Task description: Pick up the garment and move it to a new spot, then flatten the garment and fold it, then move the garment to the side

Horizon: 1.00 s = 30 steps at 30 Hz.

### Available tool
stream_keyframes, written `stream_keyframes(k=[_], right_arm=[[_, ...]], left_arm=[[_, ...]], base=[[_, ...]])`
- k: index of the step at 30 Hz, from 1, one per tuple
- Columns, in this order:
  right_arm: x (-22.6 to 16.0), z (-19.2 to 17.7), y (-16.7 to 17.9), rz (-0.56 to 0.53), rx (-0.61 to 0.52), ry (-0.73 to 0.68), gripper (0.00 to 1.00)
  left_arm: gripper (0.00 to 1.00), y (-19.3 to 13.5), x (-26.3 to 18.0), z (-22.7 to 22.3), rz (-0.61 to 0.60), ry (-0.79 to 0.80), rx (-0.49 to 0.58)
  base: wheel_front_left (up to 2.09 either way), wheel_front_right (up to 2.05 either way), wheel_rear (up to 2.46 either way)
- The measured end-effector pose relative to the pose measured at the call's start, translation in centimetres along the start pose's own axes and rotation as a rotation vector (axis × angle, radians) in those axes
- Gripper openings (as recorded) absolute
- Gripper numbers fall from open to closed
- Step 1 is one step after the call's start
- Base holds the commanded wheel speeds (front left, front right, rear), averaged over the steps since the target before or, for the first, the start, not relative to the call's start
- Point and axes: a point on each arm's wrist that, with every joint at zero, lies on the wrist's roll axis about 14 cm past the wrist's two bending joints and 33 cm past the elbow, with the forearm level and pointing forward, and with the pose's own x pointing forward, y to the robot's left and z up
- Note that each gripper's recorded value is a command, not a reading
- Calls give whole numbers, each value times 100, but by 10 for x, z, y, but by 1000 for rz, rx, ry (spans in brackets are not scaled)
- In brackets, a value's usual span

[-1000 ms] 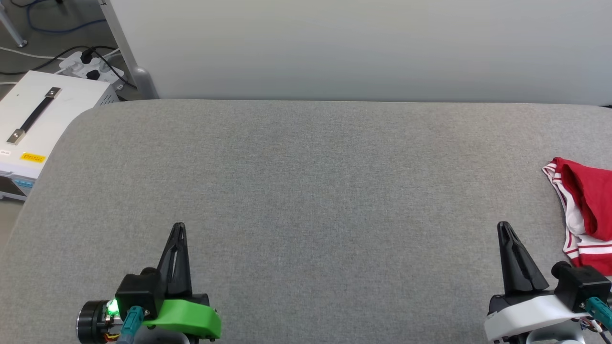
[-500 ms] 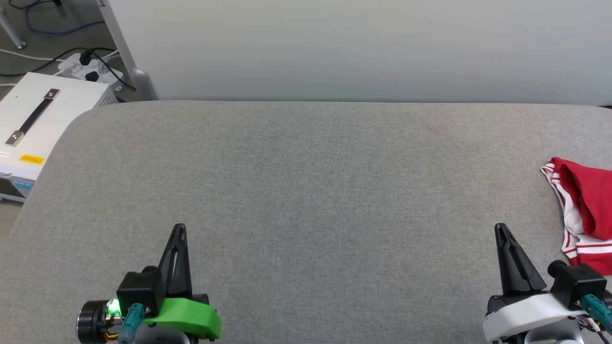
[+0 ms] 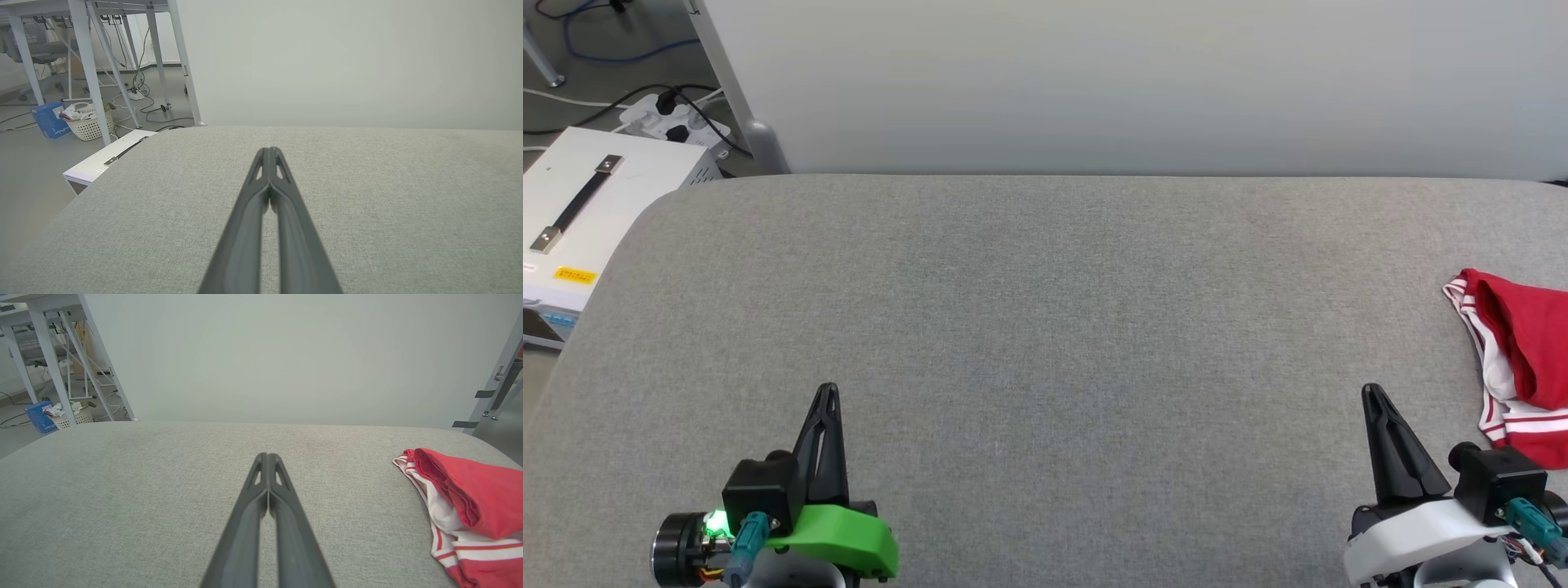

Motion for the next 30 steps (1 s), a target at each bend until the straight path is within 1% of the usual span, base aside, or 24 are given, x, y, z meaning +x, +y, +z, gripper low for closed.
stream_keyframes(k=[30], right_arm=[[1,-1,2,3,-41,40,0]], left_arm=[[0,-1,2,-3,-5,43,16]], base=[[0,0,0]])
